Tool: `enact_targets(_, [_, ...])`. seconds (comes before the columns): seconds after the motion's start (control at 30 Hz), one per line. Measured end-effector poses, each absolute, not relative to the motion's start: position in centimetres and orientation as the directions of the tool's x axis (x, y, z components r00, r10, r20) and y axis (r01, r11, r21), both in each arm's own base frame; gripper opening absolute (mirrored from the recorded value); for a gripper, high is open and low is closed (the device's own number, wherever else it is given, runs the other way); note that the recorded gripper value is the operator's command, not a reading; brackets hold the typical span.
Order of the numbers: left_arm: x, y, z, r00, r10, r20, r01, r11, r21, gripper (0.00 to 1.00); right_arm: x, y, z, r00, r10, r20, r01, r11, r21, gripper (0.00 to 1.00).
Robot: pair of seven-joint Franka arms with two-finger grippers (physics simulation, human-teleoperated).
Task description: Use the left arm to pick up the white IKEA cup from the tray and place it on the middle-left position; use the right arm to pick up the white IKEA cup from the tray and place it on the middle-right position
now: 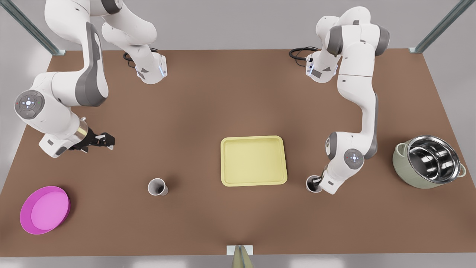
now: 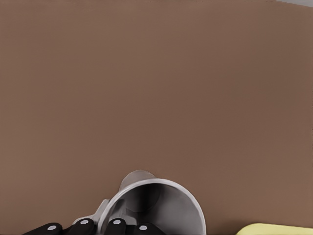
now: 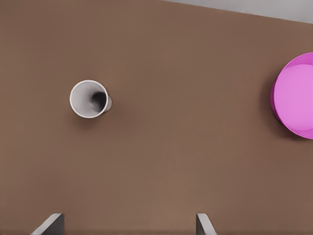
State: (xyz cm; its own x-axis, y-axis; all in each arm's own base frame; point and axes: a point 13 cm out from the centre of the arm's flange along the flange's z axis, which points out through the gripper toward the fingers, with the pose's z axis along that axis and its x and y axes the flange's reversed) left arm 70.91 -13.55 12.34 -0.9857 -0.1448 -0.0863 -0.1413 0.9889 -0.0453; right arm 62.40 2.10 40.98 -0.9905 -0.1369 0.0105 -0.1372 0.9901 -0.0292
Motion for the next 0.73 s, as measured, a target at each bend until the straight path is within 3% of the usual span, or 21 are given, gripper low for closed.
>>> enact_targets(0.17, [72.1,-13.5,11.5,-0.986,-0.084,-0.141,-0.078,0.996,-0.045,0.20,65.0,2.5,41.5,-0.990,-0.143,-0.021,-0.142,0.989,-0.028,1.00])
enact_targets(0.2, [72.2,-13.5,11.2,-0.987,-0.074,-0.146,-0.068,0.997,-0.046,1.00,65.5,2.3,42.0,-0.990,-0.139,-0.033,-0.138,0.990,-0.029,1.00])
enact_targets(0.43, [73.0,-14.0,13.0,-0.981,0.048,-0.188,0.061,0.996,-0.066,1.00,66.3,1.8,43.1,-0.990,-0.128,-0.060,-0.127,0.991,-0.033,1.00])
enact_targets(0.6, [71.0,-13.6,35.2,-0.956,0.177,-0.235,0.187,0.982,-0.018,1.00,66.3,1.3,43.1,-0.991,-0.118,-0.059,-0.116,0.993,-0.032,1.00])
enact_targets(0.73, [66.1,-12.3,42.3,-0.964,0.220,-0.148,0.220,0.975,0.015,1.00,66.2,1.3,43.1,-0.992,-0.117,-0.054,-0.116,0.993,-0.032,1.00])
